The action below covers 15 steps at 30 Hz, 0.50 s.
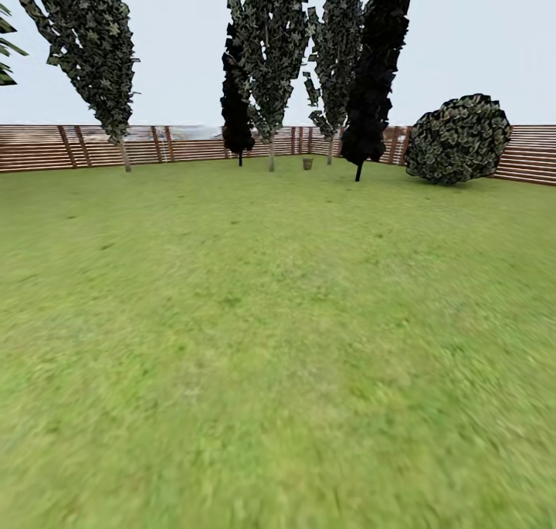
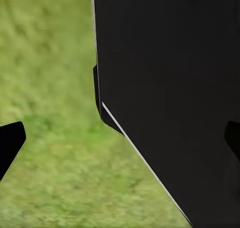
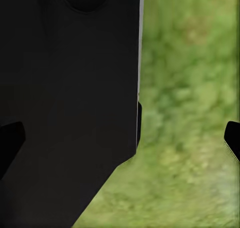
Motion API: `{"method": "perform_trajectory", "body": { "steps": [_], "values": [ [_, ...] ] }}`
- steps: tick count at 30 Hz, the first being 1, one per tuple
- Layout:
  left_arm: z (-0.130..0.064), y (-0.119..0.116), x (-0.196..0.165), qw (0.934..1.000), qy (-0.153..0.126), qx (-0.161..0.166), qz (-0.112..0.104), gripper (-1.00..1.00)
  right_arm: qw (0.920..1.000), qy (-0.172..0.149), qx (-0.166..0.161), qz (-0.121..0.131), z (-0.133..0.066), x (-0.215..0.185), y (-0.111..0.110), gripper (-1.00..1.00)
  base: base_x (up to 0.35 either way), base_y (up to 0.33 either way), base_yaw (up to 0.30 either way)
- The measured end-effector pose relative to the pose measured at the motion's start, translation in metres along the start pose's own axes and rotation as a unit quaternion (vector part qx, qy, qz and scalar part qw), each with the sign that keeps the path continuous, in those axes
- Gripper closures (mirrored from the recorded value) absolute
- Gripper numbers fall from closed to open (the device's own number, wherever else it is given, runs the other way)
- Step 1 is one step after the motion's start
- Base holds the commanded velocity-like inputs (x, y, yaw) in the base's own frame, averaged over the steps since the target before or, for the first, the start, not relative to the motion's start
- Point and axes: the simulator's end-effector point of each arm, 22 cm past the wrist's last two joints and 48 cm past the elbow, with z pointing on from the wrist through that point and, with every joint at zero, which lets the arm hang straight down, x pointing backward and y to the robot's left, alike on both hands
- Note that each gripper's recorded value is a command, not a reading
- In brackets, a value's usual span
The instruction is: Take the three Easter eggs out of the wicker basket on the lawn in the garden, then place them on the lawn next to a single tree (choose any tree) so that all three eggs are next to the same tree and none are left in the basket.
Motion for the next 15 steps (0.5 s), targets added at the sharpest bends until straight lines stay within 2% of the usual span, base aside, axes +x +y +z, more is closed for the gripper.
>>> {"method": "perform_trajectory", "body": {
  "steps": [10,15],
  "values": [
    [0.0,0.0002,-0.0002,1.0,0.0,0.0,0.0,-1.0,1.0,0.0,0.0,0.0,0.0,0.0,0.0,-1.0,0.33,0.0,0.005],
    [0.0,0.0001,-0.0001,1.0,0.0,0.0,0.0,-1.0,1.0,0.0,0.0,0.001,0.0,0.0004,-0.0001,-1.0,0.331,0.0,0.188]
  ]
}}
